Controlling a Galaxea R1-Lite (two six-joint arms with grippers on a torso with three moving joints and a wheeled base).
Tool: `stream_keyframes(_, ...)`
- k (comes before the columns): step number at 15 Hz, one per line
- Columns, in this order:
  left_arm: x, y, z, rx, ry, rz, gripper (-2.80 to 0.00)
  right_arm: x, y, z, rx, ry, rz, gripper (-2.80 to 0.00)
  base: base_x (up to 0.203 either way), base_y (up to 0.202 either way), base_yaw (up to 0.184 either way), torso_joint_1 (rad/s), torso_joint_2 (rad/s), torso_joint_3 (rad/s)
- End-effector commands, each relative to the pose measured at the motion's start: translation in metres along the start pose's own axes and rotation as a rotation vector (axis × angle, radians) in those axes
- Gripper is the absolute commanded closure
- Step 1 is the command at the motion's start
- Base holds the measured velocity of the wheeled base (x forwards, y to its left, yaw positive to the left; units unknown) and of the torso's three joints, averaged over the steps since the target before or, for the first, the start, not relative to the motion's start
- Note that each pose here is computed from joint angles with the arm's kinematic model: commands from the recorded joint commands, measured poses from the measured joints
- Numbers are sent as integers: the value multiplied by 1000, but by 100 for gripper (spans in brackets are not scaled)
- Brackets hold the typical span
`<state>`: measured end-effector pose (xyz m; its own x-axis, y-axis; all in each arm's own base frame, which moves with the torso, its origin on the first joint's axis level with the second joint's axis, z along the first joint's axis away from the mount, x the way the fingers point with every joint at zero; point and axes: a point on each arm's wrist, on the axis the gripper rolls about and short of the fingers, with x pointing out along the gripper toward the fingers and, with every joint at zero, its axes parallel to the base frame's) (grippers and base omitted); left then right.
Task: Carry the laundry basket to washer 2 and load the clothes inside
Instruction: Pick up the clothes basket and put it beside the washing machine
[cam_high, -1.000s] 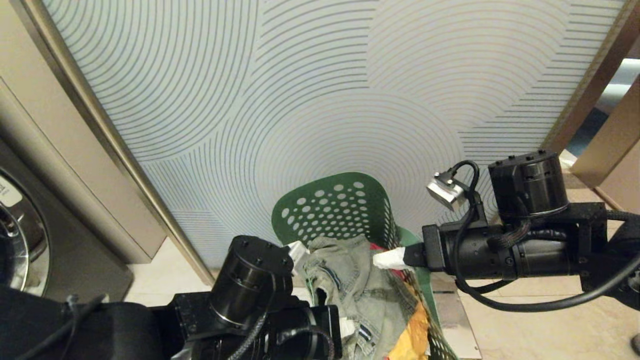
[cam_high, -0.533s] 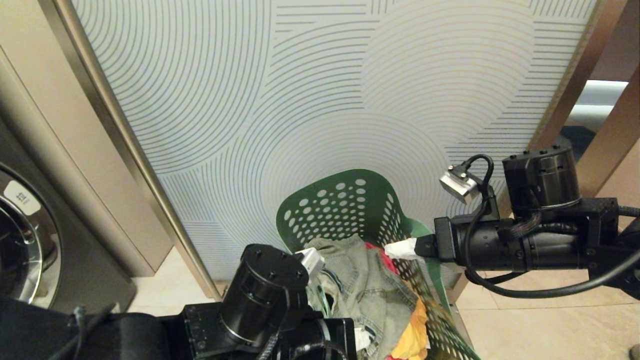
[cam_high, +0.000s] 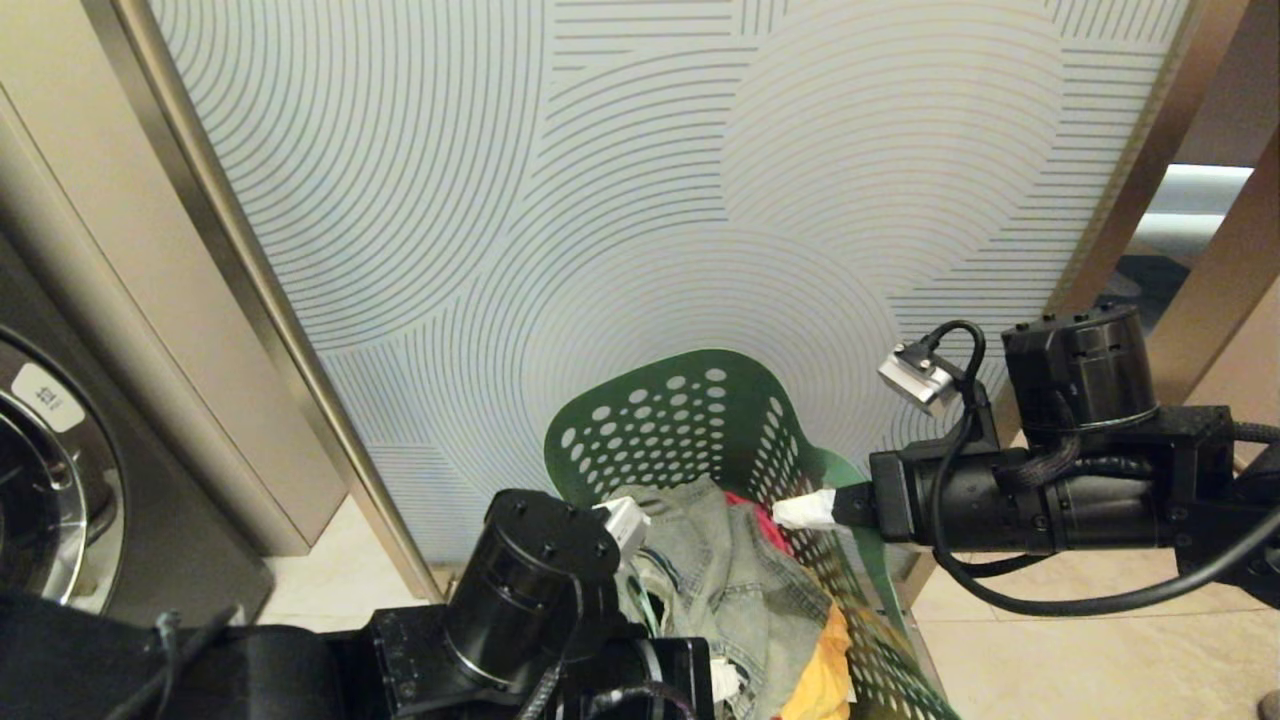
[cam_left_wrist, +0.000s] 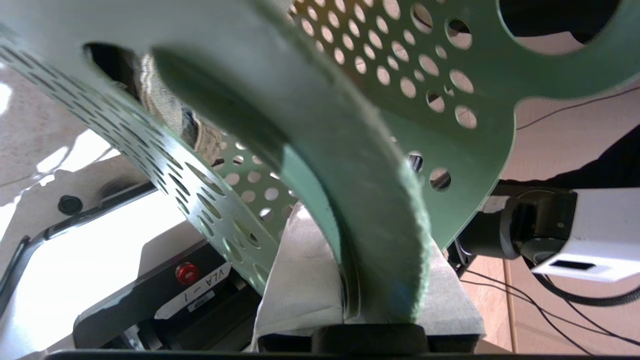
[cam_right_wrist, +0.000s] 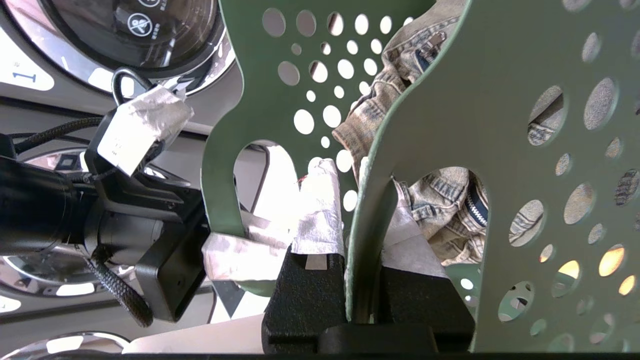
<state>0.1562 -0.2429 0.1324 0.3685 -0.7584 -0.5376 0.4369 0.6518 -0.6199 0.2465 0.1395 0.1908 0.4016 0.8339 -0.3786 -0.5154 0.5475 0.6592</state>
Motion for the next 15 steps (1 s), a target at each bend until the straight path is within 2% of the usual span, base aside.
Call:
stream_keyframes(1, 1, 0, 0, -4, 1, 1, 0, 0, -1, -2, 10, 6, -1, 0, 0, 0, 0, 0, 0, 0)
stream_keyframes(5, 2, 1, -1, -4, 3, 3, 0, -2, -1, -4, 10, 7, -1, 0, 1, -6, 53, 3, 2, 2)
stream_keyframes(15, -1, 0, 0, -3, -2, -4, 0, -2, 1, -1, 3, -1, 4, 0, 1, -9, 171, 4, 2, 2)
